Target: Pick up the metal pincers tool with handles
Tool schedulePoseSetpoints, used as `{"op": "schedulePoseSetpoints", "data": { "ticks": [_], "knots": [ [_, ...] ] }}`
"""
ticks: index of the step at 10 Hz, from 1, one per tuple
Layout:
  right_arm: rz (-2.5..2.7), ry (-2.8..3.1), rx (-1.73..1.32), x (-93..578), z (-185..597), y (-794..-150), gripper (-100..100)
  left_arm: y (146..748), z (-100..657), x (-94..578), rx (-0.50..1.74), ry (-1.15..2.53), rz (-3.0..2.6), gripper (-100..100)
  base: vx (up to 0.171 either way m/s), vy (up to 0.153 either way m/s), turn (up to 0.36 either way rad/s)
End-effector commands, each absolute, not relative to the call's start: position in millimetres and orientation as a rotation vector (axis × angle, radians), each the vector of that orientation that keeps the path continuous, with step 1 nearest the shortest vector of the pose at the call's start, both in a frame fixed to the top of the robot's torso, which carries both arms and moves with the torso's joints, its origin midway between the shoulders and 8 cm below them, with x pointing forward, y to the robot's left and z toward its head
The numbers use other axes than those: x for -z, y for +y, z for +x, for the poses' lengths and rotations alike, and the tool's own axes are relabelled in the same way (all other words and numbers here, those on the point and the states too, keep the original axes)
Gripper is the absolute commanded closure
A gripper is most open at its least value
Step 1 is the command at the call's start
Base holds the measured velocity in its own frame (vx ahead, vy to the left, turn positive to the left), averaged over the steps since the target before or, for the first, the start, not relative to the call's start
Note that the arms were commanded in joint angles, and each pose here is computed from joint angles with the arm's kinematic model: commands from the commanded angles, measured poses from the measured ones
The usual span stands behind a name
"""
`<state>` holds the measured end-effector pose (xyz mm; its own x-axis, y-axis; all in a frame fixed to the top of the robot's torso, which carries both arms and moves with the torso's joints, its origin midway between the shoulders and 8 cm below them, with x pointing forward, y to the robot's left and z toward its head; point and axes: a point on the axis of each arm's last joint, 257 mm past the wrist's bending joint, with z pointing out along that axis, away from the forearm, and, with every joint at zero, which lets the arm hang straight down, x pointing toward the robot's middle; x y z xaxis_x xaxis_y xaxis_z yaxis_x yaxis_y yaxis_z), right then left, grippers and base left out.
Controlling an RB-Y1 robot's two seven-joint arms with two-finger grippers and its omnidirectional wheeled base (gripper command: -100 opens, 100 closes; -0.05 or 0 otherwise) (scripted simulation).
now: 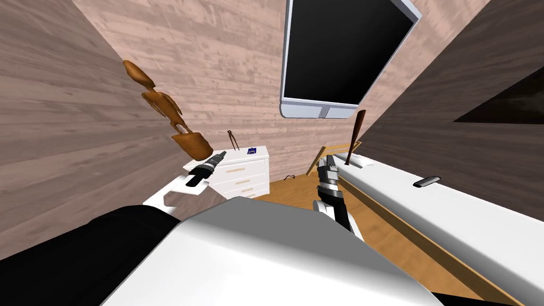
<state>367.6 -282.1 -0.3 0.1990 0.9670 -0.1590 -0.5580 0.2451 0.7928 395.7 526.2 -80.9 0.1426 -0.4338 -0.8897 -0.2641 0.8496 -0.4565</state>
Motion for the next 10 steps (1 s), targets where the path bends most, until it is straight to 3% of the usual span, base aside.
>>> {"op": "schedulePoseSetpoints", "data": {
  "ticks": [1, 9, 10],
  "knots": [
    [0.670, 0.750, -1.185, 0, 368, -282, 0, 546, 396, 73, 0.040, 1.458, -0.570, -100, 0.139, -0.033, -0.175],
    [0.670, 0.750, -1.185, 0, 368, -282, 0, 605, 387, 29, -0.237, 1.453, -0.506, -100, 0.119, -0.004, -0.145],
    [0.670, 0.750, -1.185, 0, 368, -282, 0, 606, 387, 28, -0.244, 1.453, -0.506, 0, 0.009, 0.000, 0.004]
  ]
}}
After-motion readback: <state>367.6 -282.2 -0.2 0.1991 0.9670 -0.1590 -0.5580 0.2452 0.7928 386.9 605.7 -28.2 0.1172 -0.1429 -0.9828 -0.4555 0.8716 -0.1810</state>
